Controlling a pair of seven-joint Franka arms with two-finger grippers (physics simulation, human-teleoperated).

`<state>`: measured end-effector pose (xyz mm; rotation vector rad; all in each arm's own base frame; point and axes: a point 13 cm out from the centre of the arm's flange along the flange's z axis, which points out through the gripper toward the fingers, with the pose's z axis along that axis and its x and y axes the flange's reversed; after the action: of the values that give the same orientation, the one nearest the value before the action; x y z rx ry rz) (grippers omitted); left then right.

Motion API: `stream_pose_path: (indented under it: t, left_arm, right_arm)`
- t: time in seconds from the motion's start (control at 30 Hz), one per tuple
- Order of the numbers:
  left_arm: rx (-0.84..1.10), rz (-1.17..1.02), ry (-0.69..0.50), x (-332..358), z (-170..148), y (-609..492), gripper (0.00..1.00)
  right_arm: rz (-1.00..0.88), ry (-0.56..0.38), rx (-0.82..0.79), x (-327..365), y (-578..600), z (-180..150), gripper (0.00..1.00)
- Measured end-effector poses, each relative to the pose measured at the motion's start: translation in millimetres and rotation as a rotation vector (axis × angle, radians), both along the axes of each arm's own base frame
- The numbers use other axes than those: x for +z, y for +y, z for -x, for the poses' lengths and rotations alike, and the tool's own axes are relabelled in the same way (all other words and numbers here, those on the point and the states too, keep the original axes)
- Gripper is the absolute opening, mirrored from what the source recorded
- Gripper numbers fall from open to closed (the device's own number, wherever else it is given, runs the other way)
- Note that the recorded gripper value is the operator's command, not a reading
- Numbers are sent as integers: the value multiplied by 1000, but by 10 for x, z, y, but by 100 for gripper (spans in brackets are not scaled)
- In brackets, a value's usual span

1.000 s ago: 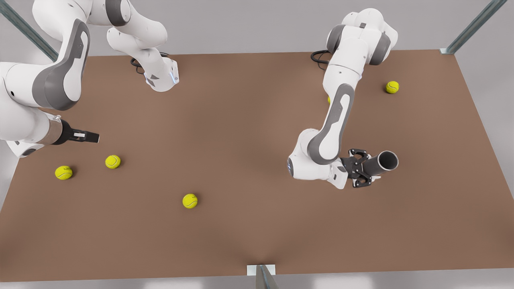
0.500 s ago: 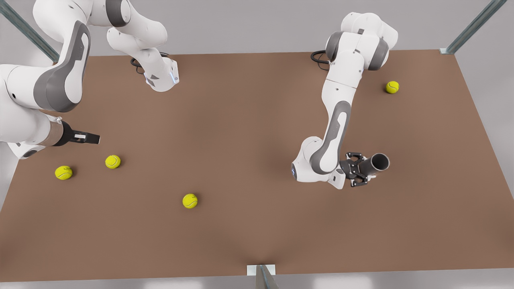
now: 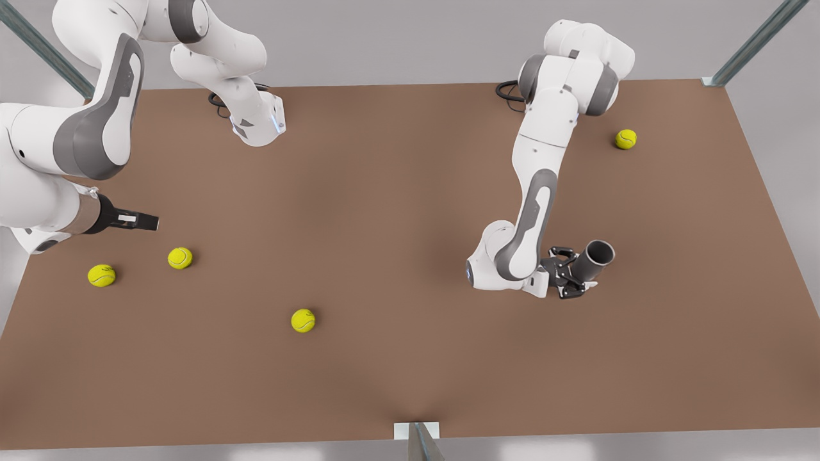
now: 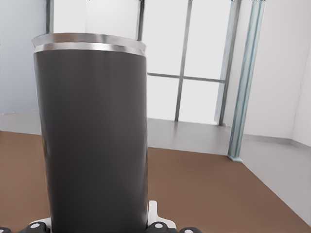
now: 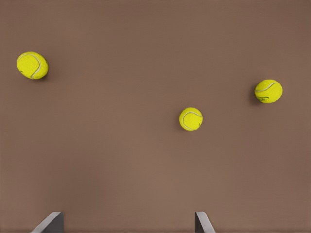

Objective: Put the tennis tube upright

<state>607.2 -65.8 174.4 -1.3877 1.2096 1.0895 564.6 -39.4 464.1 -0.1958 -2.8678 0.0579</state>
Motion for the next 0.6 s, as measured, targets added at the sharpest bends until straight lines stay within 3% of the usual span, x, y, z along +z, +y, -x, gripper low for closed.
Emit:
stream_pose_path:
  t: [0.6]
  left_arm:
    - [13, -171, 63, 53, 160, 58, 78]
  right_arm:
    - [-3, 2, 3, -13, -27, 0, 100]
